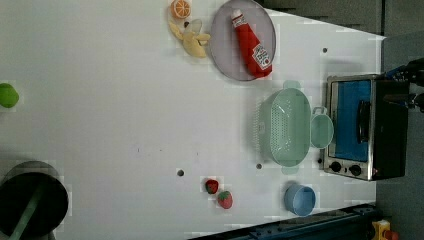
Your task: Drag strainer right to left.
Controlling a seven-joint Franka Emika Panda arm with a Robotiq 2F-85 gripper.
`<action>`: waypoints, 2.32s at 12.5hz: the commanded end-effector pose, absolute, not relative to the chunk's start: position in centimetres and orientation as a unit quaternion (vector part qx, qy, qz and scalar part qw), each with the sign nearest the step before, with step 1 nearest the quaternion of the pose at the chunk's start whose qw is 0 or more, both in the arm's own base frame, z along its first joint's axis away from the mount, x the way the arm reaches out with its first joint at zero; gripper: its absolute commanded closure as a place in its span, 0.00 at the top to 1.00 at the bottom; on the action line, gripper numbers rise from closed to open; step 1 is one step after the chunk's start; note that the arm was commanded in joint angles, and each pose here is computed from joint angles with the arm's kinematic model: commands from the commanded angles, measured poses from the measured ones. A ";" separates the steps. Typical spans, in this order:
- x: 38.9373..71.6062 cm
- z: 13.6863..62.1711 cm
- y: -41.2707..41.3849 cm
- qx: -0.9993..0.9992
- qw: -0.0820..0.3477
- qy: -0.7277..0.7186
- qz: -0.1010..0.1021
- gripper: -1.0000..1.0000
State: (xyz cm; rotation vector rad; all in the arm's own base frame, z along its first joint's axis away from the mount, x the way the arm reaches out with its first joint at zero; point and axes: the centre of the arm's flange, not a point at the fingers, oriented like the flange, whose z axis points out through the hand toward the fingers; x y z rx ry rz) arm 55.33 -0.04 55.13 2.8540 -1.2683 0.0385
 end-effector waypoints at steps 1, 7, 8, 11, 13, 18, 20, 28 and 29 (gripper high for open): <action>37.2 63.2 -2.3 0.902 0.003 -0.432 0.009 0.79; 39.0 55.6 -1.9 0.898 0.028 -0.437 -0.041 1.00; 39.8 53.1 -1.8 0.895 0.031 -0.442 -0.044 1.00; 42.1 45.1 -1.6 0.878 0.028 -0.477 -0.032 1.00; 43.3 40.0 -1.2 0.850 0.023 -0.525 -0.017 1.00; 46.3 29.3 -0.1 0.766 0.024 -0.643 -0.006 1.00; 46.9 25.4 0.5 0.742 0.021 -0.671 -0.003 1.00; 46.9 16.4 2.2 0.745 0.004 -0.666 0.007 1.00; 46.8 16.0 2.6 0.747 0.003 -0.665 0.007 1.00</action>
